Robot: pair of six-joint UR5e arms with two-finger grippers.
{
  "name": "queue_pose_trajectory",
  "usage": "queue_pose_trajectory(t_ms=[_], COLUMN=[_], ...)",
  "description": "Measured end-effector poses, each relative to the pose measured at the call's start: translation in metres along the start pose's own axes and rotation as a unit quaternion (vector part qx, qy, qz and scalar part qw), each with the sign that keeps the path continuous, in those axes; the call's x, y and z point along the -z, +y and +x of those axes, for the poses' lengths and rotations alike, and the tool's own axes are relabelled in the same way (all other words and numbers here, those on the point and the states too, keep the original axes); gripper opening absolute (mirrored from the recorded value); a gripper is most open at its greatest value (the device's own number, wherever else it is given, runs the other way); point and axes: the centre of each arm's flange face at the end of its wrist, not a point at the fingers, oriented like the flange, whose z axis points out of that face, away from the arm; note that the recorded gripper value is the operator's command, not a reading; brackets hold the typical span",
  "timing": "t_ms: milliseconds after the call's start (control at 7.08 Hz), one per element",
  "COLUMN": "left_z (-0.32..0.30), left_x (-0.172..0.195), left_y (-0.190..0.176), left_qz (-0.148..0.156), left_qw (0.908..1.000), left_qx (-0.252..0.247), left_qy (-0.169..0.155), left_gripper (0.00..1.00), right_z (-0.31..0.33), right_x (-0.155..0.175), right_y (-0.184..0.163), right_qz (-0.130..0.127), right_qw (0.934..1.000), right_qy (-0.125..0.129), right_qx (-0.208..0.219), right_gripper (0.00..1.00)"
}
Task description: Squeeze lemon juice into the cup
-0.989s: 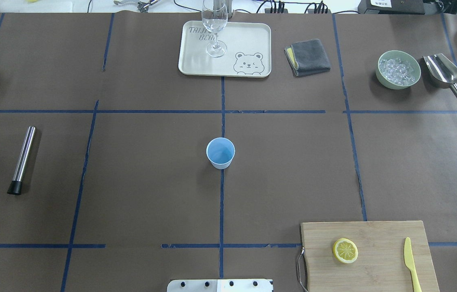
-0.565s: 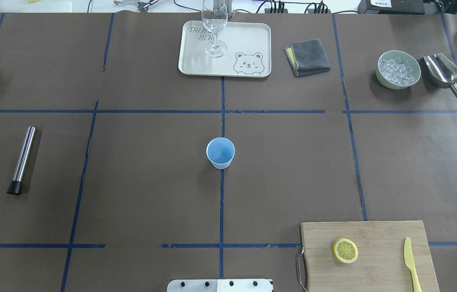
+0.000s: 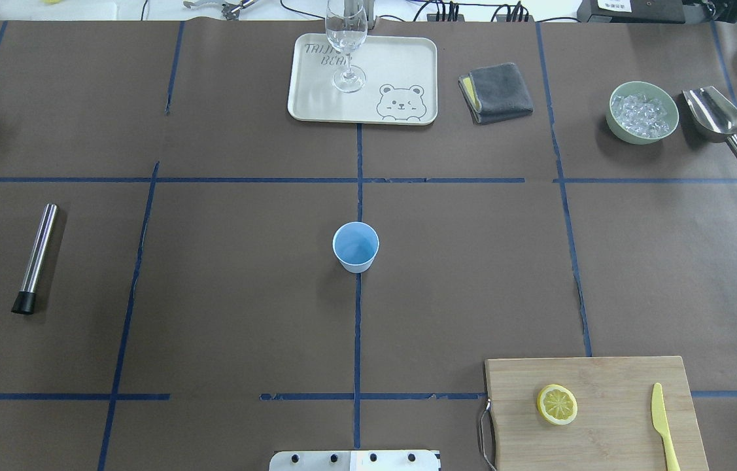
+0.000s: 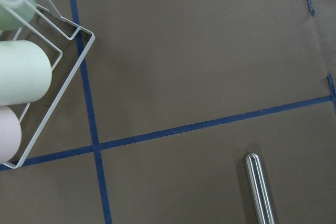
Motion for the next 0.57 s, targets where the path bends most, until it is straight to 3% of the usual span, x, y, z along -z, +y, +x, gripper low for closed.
queue_pose_trajectory(t_ms=[283, 565], left_z=[0.052, 0.076], left_x=[-0.048, -0.06], left_y=[-0.005, -0.007], left_qz=[-0.026, -0.016], left_qw=[0.9988, 0.9992], left_qx=[-0.038, -0.025], left_qy=[0.018, 0.029], left_gripper=[1.0, 1.0], right_z=[-0.019, -0.126], right_x=[-0.005, -0.019], right_y=[0.005, 0.003], right_qz=[0.001, -0.014], right_qw=[0.9997, 0.9976], right_qy=[-0.025, -0.048], right_qx=[-0.003, -0.048], right_gripper=[1.0, 1.0])
